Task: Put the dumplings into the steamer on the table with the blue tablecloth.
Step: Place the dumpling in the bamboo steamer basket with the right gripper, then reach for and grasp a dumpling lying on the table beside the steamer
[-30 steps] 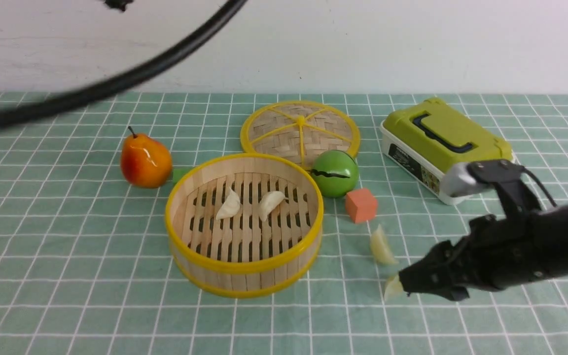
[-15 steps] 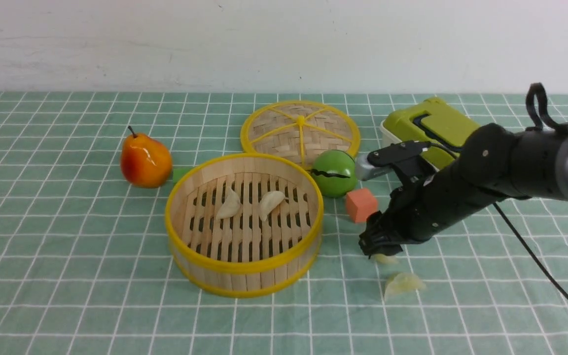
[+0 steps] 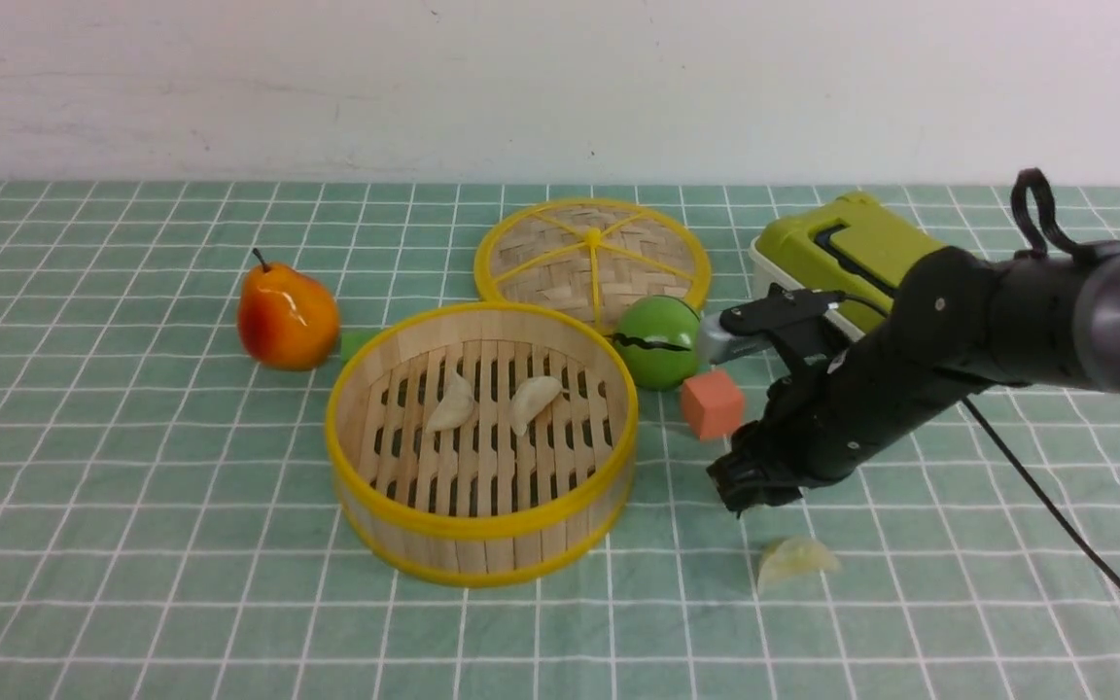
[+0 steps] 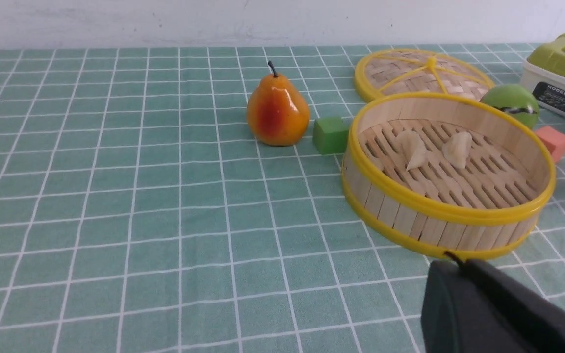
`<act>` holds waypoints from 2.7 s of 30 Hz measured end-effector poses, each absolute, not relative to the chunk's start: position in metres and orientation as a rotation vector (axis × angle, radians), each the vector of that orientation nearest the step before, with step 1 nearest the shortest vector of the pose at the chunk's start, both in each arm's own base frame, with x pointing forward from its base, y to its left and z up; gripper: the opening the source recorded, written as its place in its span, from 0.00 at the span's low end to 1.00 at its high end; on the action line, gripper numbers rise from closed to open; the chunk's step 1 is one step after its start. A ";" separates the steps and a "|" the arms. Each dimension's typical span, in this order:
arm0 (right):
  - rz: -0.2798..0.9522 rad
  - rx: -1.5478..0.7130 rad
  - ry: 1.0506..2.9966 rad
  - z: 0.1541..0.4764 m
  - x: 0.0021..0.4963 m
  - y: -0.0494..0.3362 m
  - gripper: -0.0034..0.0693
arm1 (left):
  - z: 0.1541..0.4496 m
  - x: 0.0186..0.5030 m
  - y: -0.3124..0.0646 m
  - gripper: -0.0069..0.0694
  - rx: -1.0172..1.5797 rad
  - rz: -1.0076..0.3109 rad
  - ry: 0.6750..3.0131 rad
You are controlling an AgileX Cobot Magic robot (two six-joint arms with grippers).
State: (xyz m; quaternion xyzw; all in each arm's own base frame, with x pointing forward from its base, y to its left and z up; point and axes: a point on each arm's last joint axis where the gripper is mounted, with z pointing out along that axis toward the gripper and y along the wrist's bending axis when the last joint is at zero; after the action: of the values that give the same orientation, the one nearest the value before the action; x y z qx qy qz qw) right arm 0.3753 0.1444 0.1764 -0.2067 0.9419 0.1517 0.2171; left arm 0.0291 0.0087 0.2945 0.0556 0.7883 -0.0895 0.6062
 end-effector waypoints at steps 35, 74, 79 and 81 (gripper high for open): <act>0.650 -0.315 2.271 0.161 0.342 0.311 0.46 | 0.272 0.041 0.000 0.07 0.171 -0.215 1.820; 0.228 -0.934 2.587 0.201 0.335 0.122 0.72 | 0.271 0.041 0.000 0.08 0.170 -0.212 1.825; 0.252 -1.193 2.511 0.186 0.332 0.136 0.72 | 0.271 0.041 0.000 0.08 0.170 -0.212 1.825; 0.240 -1.300 2.475 0.177 0.333 0.138 0.70 | 0.271 0.041 0.000 0.08 0.170 -0.212 1.825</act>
State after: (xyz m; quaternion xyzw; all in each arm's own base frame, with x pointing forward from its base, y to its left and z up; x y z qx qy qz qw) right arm 0.3333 0.1383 0.1771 -0.4567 0.8697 0.0842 0.1670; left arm 0.0412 0.0002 0.2713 0.0736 0.7886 -0.0918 0.6036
